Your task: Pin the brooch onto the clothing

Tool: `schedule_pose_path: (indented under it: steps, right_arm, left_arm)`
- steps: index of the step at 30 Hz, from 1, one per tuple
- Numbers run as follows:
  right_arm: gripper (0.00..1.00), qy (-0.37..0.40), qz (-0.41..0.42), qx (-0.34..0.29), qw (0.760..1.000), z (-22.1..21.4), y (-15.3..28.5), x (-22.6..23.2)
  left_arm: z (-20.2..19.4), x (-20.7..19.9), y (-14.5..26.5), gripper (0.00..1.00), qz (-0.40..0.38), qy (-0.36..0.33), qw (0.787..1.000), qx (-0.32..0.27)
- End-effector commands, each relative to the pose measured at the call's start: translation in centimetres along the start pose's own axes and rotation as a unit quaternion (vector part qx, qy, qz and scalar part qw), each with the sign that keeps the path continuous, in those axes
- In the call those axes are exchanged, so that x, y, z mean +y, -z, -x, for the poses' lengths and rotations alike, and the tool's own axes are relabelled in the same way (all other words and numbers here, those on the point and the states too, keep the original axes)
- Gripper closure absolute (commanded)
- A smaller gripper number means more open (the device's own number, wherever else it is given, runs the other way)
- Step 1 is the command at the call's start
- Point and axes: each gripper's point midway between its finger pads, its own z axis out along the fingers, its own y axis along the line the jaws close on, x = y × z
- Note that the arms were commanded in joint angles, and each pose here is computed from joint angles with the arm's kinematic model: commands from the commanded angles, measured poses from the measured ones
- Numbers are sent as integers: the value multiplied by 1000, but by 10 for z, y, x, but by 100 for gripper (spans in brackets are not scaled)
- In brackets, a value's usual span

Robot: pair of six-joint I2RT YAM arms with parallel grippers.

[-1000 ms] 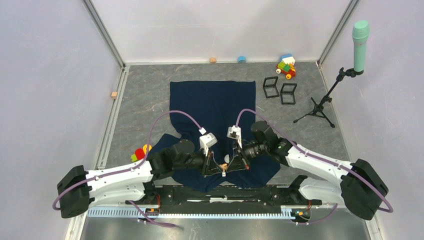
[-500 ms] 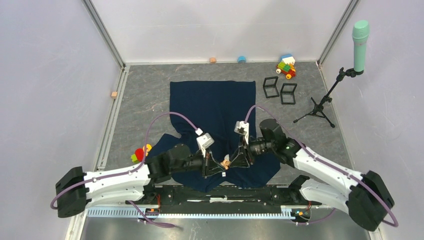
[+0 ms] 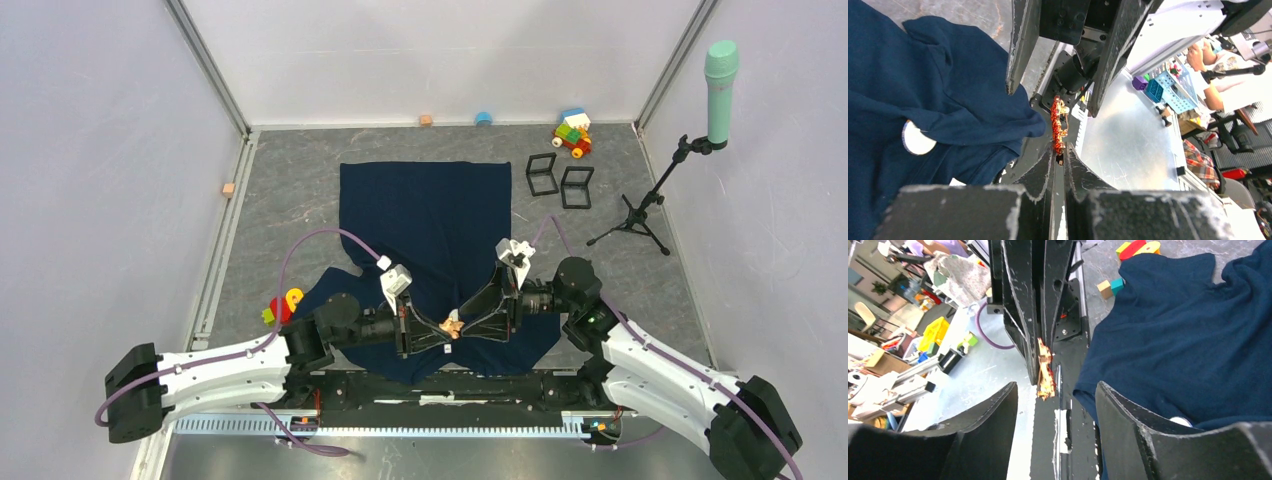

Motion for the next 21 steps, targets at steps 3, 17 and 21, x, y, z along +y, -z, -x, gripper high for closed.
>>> schedule_pose_path:
  steps: [3, 17, 21]
  right_arm:
    - [45, -15, 42, -41, 998, 14, -7, 19]
    - [63, -28, 68, -36, 997, 0, -9, 28]
    - [68, -37, 61, -29, 997, -9, -10, 23]
  left_arm:
    - [6, -28, -5, 98, -66, -2, 998, 7]
    - [11, -34, -5, 98, -78, -5, 997, 1]
    - [13, -37, -4, 98, -83, -7, 997, -1]
